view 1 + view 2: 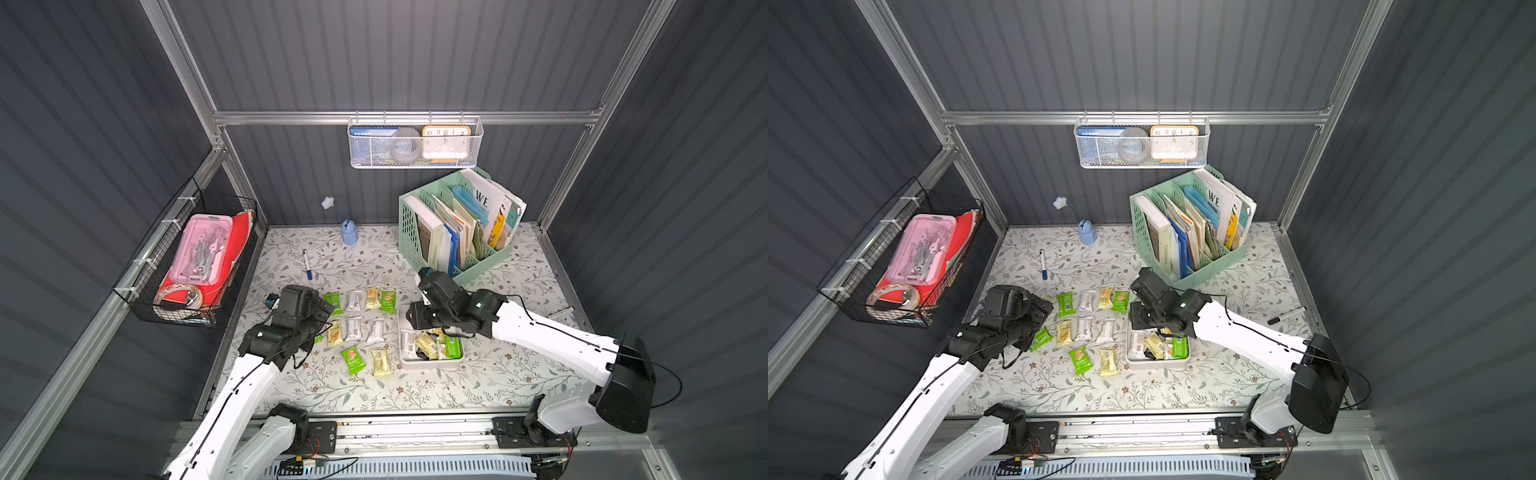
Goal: Take the cookies out of the storage box
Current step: Pick up the cookie from the storage box.
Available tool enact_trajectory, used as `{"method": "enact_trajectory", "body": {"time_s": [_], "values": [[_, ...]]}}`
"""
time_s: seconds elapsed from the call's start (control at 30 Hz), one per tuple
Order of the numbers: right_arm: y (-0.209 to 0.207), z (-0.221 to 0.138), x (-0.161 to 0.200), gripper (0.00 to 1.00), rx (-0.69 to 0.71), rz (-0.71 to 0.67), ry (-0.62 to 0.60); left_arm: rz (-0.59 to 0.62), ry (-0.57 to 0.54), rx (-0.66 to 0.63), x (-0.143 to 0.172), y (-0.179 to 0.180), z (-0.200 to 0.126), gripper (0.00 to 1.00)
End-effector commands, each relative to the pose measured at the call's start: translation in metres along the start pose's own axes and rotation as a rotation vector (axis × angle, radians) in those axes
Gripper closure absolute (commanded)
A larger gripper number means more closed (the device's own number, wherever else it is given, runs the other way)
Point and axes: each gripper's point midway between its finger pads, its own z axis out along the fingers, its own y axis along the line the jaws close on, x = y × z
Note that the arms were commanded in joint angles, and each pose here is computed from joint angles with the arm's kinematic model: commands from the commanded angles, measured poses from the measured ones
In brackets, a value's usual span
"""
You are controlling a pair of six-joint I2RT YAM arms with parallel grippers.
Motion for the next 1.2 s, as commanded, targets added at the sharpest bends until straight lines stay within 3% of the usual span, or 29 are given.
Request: {"method": "enact_trajectory", "body": {"time_s": [0.0, 0.17, 0.53, 1.17], "values": [[-0.028, 0.007, 0.039, 0.45, 0.113, -0.15, 0.175, -0.022, 0.012, 0.061, 0.011, -0.025, 0.004, 0.12], [-0.043, 0.021, 0.057, 0.39, 0.178, -0.226, 0.279, -0.059, 0.023, 0.072, 0.018, -0.032, 0.019, 0.09], [-0.066, 0.047, 0.074, 0.35, 0.254, -0.333, 0.392, -0.127, -0.05, 0.072, 0.007, -0.024, 0.018, 0.07], [-0.067, 0.086, 0.087, 0.41, 0.262, -0.35, 0.492, -0.184, -0.092, 0.081, 0.002, -0.01, 0.009, 0.08]]}}
